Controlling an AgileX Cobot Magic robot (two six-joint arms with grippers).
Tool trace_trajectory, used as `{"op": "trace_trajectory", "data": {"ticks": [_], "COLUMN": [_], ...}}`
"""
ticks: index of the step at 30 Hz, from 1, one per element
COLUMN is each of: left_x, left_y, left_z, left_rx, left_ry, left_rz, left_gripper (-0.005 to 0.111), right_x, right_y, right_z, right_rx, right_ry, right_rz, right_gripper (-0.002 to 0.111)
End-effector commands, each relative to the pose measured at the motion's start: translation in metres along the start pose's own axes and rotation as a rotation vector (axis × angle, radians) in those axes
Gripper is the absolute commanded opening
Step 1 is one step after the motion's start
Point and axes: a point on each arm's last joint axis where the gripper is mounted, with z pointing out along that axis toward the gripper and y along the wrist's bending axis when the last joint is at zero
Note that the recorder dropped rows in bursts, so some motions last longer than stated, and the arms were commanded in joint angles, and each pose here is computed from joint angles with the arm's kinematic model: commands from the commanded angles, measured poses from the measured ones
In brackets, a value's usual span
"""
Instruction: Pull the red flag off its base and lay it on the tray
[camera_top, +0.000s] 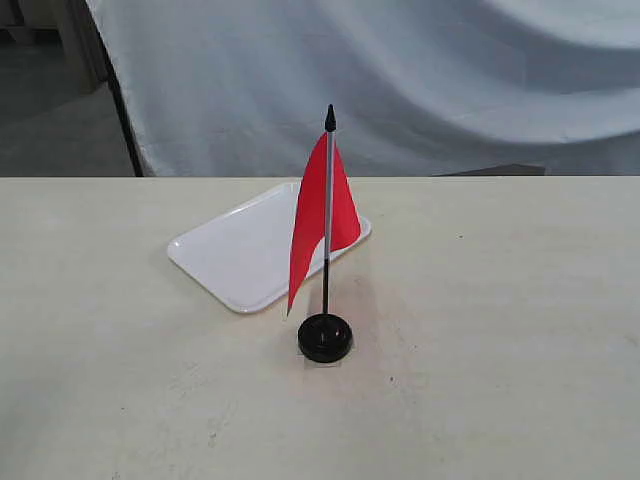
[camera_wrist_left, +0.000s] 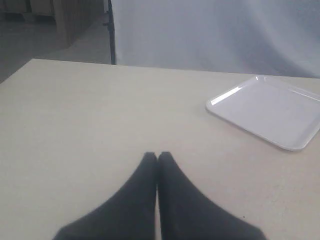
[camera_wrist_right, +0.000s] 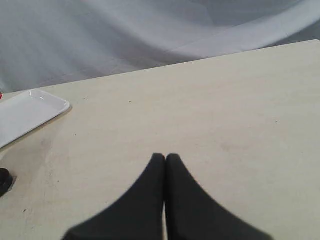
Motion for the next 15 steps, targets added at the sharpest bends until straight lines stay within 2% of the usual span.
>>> {"op": "trace_trajectory", "data": {"ticks": [1, 11, 15], "left_x": [0.0, 0.0, 0.0], "left_y": [-0.0002, -0.0002, -0.0002], "left_z": [0.0001, 0.0001, 0.0001], "left_rx": [0.003, 0.003, 0.003], "left_ry": [-0.007, -0.007, -0.007], "left_rz": [0.001, 0.001, 0.001], "left_gripper": [0.0, 0.0, 0.0], "right_x": [0.0002, 0.0002, -0.0052], "right_y": [0.0001, 0.0001, 0.0008], "right_z": [0.0, 0.0, -0.0002], "right_rx": [-0.003, -0.003, -0.011], "right_ry": [-0.008, -0.008, -0.067], "right_rz": [-0.001, -0.001, -0.001], "right_gripper": [-0.001, -0.001, -0.001]}}
